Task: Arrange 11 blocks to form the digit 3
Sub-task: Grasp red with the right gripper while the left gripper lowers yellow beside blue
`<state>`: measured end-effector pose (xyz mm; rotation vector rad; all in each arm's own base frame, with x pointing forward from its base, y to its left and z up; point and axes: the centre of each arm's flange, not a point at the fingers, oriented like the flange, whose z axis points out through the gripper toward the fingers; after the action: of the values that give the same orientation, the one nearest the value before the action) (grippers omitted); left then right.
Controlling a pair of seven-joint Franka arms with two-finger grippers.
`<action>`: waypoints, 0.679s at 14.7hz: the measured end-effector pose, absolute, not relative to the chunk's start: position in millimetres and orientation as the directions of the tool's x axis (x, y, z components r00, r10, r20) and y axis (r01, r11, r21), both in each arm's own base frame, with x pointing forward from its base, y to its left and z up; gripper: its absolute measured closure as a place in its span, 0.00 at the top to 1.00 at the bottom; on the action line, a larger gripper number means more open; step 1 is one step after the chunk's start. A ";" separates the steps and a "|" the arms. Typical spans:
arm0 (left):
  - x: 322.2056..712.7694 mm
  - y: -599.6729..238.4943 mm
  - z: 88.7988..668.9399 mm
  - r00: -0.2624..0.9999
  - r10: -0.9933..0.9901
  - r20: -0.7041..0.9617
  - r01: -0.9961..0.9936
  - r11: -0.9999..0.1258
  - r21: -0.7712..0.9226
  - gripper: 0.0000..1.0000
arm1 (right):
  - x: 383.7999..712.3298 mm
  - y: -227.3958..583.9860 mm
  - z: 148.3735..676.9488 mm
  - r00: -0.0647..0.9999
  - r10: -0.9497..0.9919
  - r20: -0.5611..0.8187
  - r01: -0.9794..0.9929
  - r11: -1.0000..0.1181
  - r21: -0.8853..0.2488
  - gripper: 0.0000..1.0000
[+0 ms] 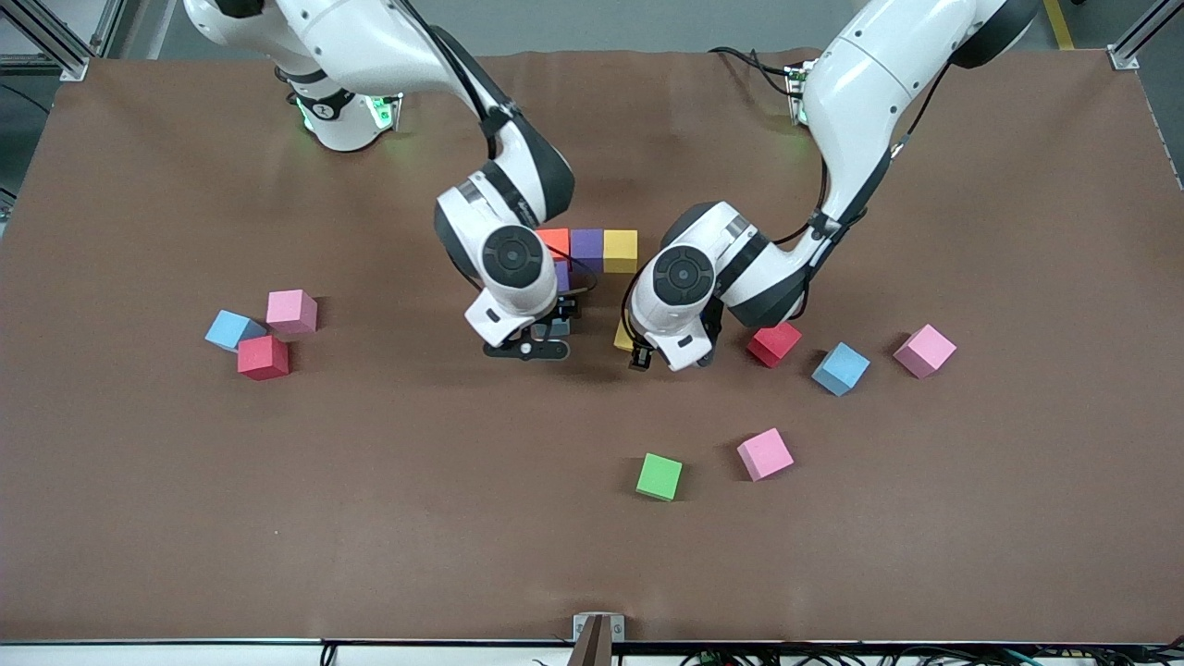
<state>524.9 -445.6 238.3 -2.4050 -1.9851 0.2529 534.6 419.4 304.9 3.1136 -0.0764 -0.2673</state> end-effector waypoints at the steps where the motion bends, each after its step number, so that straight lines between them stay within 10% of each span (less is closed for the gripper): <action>1: 517.6 -449.3 231.8 0.160 0.982 -0.103 0.980 -0.170 -0.099 0.61 | 541.5 406.0 324.1 0.984 -0.053 -0.171 -0.053 -0.999 0.009 1.00; 10: 467.7 -488.7 210.6 -0.062 0.990 -0.127 0.998 0.063 0.003 0.61 | 615.0 148.2 355.2 0.969 0.125 -0.212 0.114 -0.992 -0.059 1.00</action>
<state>467.7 -488.7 210.6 -2.2139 -2.3575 0.1373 615.0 148.2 355.2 3.1635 0.1921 -0.3453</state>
